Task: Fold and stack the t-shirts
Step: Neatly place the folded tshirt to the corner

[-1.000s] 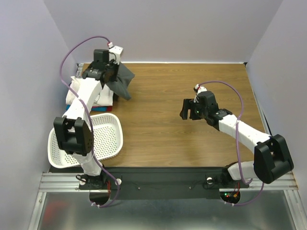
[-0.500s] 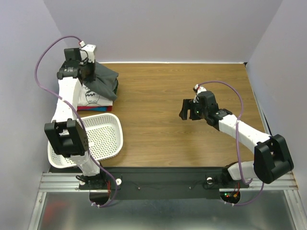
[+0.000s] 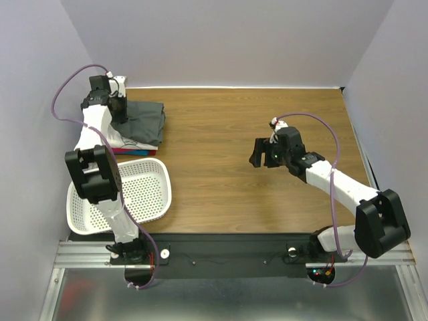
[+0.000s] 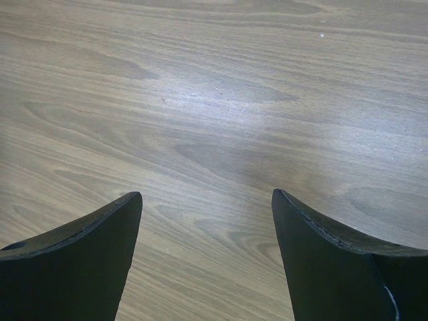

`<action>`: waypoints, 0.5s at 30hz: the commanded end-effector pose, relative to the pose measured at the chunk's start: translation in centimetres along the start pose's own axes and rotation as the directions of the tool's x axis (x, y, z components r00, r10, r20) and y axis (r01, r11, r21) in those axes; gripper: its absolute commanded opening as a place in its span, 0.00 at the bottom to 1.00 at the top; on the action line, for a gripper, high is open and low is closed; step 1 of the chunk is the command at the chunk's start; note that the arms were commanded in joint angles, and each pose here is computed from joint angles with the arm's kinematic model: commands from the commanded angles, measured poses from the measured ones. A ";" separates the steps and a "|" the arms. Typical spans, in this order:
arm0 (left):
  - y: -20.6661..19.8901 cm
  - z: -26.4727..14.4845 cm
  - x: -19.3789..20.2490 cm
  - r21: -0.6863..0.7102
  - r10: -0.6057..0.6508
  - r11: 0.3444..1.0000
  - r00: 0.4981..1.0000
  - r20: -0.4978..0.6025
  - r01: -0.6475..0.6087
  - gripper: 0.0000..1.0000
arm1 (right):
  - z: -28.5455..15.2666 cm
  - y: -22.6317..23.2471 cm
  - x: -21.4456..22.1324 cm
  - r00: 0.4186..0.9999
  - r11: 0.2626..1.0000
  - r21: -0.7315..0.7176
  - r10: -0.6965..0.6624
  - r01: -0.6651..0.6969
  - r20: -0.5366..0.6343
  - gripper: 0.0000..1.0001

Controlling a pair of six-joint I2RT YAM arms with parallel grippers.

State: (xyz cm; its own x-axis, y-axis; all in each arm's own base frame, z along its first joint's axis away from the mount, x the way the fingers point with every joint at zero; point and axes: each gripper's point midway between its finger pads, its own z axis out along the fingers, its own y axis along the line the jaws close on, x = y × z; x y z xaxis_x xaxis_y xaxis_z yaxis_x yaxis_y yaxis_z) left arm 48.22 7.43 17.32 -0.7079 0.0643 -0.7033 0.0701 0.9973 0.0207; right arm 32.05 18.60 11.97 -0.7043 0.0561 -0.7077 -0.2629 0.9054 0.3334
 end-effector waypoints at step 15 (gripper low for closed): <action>10.1 -0.2 1.9 -0.535 -0.181 0.836 0.982 -0.057 0.123 0.57 | -1.3 0.6 -1.5 0.997 0.999 -0.028 -0.022 0.024 0.068 0.85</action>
State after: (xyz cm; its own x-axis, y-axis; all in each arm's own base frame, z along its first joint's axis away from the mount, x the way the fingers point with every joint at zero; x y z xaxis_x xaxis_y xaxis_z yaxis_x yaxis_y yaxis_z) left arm 48.01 14.32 12.95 -0.7906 -0.0661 -0.6088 -0.2488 0.9431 0.2207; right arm 31.94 18.61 12.88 -0.6872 0.0612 -0.7239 -0.2753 0.9002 0.3374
